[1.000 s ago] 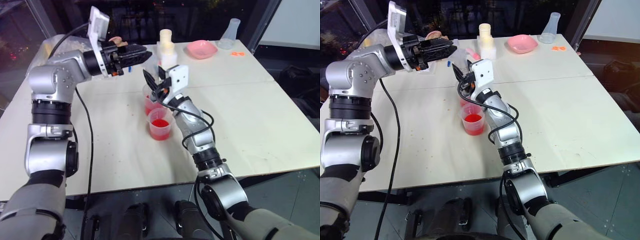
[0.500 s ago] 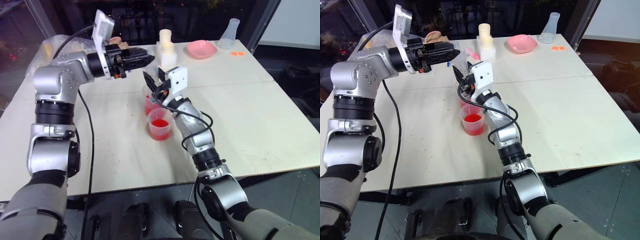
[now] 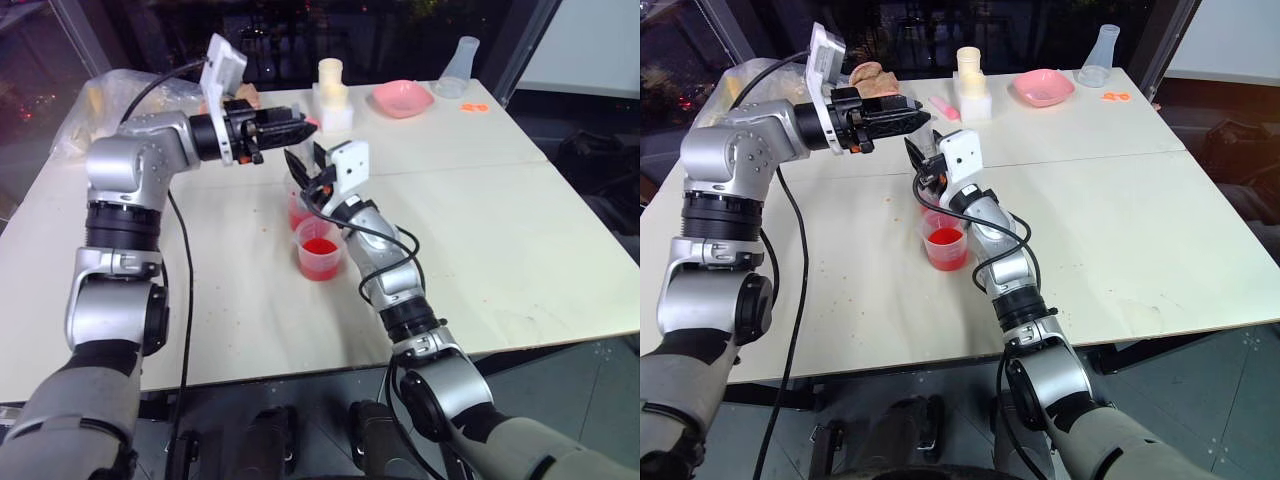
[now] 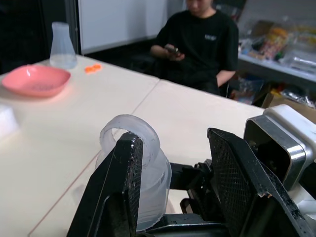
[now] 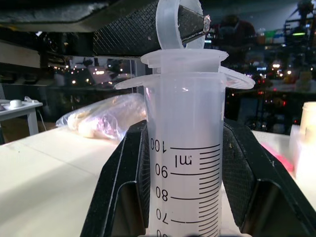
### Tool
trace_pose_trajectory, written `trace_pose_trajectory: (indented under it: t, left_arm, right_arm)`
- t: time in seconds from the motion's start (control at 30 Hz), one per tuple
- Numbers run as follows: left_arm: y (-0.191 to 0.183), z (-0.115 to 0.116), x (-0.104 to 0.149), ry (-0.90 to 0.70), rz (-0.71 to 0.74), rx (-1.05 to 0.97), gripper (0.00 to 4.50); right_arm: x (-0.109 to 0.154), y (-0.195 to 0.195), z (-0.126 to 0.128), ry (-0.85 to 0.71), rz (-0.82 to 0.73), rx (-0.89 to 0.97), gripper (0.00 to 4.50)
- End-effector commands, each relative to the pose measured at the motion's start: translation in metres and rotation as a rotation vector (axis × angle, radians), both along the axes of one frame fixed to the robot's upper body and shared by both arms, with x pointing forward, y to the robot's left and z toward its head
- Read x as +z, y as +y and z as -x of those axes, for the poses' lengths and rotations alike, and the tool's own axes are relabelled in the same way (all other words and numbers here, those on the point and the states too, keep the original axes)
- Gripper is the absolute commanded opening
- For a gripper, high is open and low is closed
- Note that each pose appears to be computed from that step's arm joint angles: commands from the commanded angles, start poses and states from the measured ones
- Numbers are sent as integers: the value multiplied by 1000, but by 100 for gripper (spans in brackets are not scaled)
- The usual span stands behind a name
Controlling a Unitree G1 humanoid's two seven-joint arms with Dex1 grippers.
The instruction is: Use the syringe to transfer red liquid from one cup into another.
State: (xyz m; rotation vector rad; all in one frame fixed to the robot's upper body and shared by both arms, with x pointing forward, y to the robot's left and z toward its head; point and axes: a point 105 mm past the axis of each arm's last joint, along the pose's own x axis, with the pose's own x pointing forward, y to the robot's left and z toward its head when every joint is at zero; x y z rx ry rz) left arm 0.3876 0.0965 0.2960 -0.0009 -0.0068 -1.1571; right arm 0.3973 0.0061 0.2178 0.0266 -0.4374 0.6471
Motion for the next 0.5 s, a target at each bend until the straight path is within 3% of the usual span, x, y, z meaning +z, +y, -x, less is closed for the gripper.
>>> trace_pose_trajectory:
  t: [0.03, 0.3, 0.5]
  left_arm:
    - [-4, 5, 14, -48, 8, -19, 215]
    - [-4, 4, 15, -46, 17, -13, 10]
    - [-7, 6, 18, -51, 24, -31, 2]
  right_arm:
    - [17, 11, 5, -61, -4, 33, 137]
    - [14, 11, 5, -59, 1, 29, 137]
    - [13, 12, 6, -57, 5, 33, 137]
